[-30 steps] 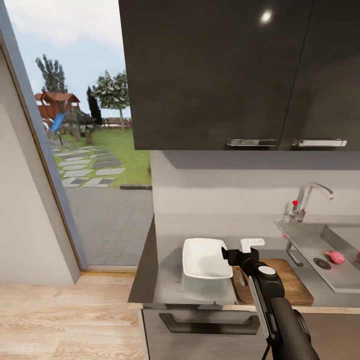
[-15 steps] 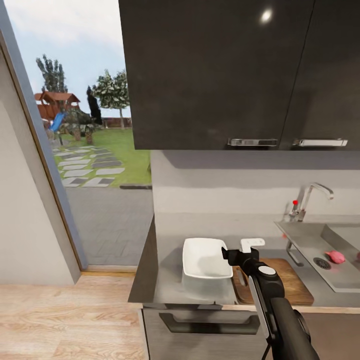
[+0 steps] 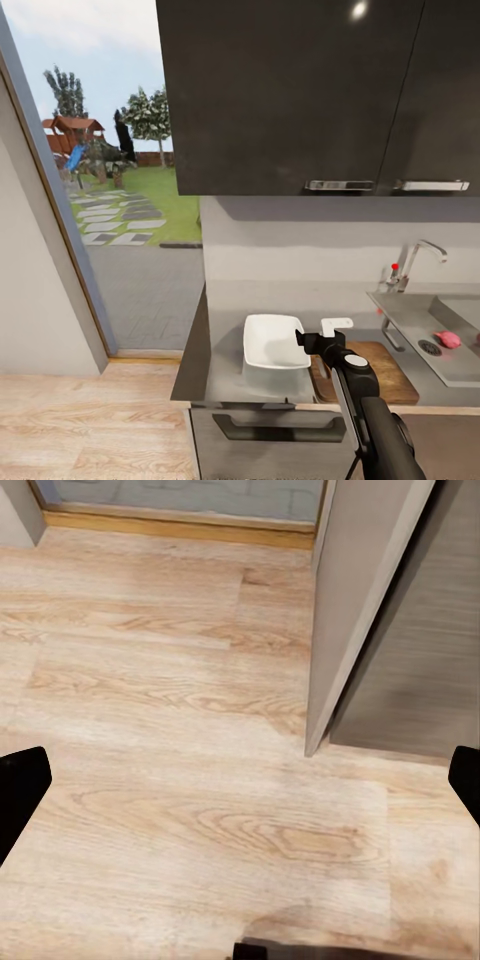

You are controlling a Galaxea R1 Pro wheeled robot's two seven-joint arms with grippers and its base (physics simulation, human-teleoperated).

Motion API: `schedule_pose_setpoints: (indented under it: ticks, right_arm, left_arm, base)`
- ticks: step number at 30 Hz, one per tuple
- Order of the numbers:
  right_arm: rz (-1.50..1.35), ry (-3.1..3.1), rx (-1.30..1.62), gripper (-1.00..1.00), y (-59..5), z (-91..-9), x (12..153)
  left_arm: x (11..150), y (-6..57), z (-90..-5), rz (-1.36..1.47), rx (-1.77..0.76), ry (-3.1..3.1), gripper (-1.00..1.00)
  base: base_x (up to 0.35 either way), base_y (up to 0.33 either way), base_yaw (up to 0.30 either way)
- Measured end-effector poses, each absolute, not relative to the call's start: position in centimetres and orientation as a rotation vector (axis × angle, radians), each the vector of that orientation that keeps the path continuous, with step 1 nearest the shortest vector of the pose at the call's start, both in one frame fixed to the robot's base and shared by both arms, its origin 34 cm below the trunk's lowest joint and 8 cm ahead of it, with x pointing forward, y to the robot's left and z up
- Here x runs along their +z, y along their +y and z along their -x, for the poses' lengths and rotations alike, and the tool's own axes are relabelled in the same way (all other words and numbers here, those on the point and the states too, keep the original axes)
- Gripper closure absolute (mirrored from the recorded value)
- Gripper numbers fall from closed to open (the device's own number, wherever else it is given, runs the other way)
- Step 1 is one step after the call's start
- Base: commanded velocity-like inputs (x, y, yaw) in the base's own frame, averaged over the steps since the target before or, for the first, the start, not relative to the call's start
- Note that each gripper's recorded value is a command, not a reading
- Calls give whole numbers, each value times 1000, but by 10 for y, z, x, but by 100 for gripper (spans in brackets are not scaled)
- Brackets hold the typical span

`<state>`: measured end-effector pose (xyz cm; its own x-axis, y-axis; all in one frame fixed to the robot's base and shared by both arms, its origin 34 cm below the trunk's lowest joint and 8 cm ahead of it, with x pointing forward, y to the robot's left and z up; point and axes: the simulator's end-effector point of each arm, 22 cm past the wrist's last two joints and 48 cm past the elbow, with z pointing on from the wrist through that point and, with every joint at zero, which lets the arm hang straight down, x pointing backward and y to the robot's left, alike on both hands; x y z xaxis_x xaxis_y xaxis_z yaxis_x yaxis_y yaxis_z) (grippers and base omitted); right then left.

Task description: In the kitchen, take the Vidalia onion out of the sink, dice it on the chopping board with the paring knife, put the diced onion into the bowl on the countertop, then place both the paring knife and the chopping board into the sink.

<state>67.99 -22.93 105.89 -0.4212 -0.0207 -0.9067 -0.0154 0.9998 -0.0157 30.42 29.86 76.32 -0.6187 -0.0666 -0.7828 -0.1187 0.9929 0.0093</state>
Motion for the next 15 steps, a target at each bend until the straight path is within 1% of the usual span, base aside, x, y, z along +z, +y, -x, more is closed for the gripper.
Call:
schedule_pose_setpoints:
  ticks: [15]
  right_arm:
    - [26,2028,-5,-100,-229,-681,1046]
  left_arm:
    - [759,298,-298,128,76,2263,-100]
  base:
    - [0,0,0]
